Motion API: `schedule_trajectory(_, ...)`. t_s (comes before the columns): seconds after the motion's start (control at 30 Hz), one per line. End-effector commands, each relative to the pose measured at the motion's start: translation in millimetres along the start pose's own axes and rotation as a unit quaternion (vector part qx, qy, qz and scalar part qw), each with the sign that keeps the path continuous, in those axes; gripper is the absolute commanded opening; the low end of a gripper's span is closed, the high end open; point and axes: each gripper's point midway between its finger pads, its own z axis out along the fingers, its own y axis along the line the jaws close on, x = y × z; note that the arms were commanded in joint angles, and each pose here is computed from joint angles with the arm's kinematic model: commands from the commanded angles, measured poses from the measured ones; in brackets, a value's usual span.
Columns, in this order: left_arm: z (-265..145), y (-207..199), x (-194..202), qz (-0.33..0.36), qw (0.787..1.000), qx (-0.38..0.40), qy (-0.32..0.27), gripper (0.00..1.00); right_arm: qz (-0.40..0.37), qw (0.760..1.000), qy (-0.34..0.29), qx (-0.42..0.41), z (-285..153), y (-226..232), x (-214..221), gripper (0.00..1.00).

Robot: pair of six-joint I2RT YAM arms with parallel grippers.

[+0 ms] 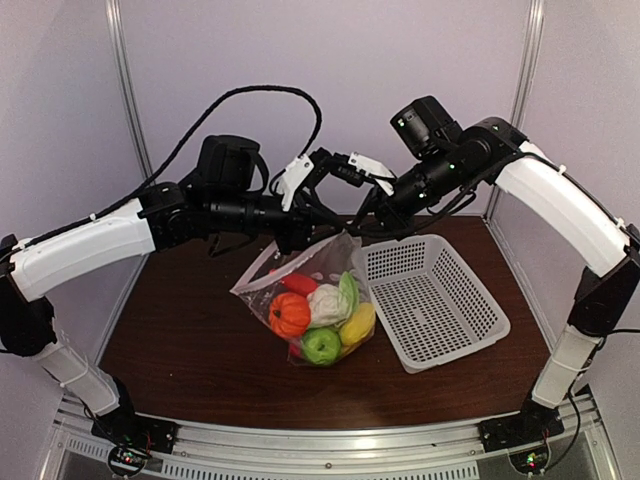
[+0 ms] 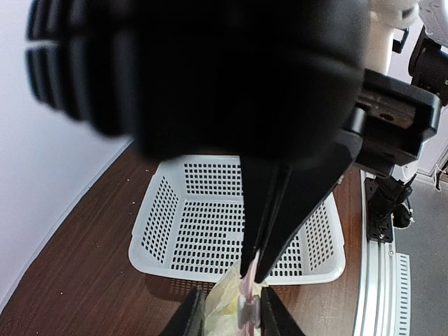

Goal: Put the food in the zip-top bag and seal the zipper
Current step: Zip the zipper of the food storage bag.

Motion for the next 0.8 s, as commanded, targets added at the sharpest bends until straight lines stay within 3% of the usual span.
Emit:
schedule_trajectory(0.0,-5.0,0.9,-23.0,0.005,0.999,-0.003,-0.032,0.25,-0.008,0.999,-0.03,0.023,-22.7,0.4,-12.6,0.0)
schedule_trajectory(0.23,-2.8,0.4,-12.6,0.0,1.0,0.001,-0.012,0.1,-0.01,0.999,-0.025,0.037,-23.5,-5.2,-9.4,0.0)
schedule_trajectory(0.47,-8.9,3.6,-10.1,0.001,1.0,-0.013,-0.003,0.04,-0.008,0.999,-0.025,0.045,-29.7,-14.3,-5.2,0.0)
schedule_trajectory(0.77,-23.5,13.9,0.5,-0.004,0.999,-0.036,0.021,0.03,-0.01,0.998,-0.014,0.059,-43.8,-30.0,11.1,0.0)
